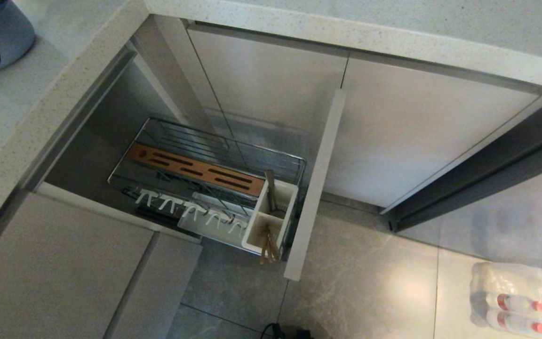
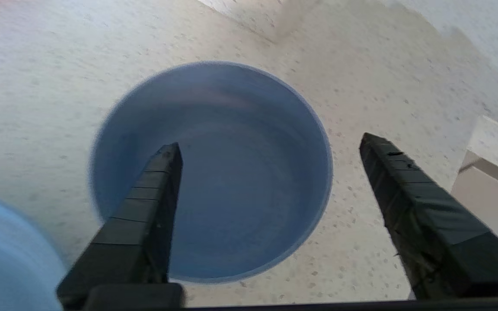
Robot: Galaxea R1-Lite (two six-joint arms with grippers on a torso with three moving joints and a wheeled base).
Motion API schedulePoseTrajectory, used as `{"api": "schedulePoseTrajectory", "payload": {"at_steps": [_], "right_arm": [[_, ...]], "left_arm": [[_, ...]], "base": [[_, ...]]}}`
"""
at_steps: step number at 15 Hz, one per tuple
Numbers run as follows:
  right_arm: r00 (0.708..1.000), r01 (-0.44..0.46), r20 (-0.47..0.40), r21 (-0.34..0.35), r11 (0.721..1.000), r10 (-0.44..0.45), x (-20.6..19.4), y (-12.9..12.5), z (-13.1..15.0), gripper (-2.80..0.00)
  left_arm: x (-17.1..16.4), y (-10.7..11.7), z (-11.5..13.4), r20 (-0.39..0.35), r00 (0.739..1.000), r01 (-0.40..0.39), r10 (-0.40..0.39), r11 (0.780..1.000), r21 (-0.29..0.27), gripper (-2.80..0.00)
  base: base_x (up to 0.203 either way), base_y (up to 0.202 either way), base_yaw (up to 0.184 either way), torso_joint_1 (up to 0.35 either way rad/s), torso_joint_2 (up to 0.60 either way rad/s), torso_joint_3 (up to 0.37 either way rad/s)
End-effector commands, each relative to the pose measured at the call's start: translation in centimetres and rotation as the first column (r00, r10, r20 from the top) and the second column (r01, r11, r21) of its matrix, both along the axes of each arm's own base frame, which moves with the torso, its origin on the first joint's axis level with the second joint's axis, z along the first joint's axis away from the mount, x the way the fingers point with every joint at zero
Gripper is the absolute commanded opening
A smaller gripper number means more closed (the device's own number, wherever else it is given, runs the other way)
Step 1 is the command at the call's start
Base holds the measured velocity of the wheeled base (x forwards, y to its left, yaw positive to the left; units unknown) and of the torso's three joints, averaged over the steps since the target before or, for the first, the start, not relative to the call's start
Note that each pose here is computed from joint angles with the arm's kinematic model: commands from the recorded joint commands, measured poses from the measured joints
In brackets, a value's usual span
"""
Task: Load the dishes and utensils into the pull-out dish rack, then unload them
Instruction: Pick up the bowl and place it in the cupboard
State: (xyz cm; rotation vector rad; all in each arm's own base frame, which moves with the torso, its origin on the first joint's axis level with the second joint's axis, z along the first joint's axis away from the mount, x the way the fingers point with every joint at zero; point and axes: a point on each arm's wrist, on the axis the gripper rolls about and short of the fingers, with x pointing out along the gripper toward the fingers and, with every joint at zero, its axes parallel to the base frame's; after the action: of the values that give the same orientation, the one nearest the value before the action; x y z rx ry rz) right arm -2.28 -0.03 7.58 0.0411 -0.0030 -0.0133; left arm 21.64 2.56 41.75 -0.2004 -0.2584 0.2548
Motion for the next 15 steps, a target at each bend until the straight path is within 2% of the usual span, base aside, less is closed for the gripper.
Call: {"api": "schedulePoseTrajectory", "payload": {"at_steps": [1,3,15], "right_arm": [[1.000,0.000,-0.001,0.000,1.000,0.000,0.01,0.00,0.01,-2.80],[1.000,0.000,-0.001,0.000,1.000,0.000,0.01,0.00,0.01,-2.80],[1.000,0.000,-0.001,0.000,1.000,0.000,0.01,0.00,0.01,-2.80]], "left_arm": [[0.38,0.02,-0.17,-0.007,1.000,0.011,-0.011,1.000,0.000,0.00],[0.67,0.00,-0.35,-0.015,0.999,0.031,-0.031,1.000,-0.001,0.00],[1.19,0.07,-0.67,-0.029,0.999,0.037,-0.037,0.999,0.000,0.00]], "base": [[0.000,0.000,0.000,0.000,0.00,0.000],[0.000,0.000,0.000,0.000,0.00,0.000],[0.000,0.000,0.000,0.000,0.00,0.000]]}}
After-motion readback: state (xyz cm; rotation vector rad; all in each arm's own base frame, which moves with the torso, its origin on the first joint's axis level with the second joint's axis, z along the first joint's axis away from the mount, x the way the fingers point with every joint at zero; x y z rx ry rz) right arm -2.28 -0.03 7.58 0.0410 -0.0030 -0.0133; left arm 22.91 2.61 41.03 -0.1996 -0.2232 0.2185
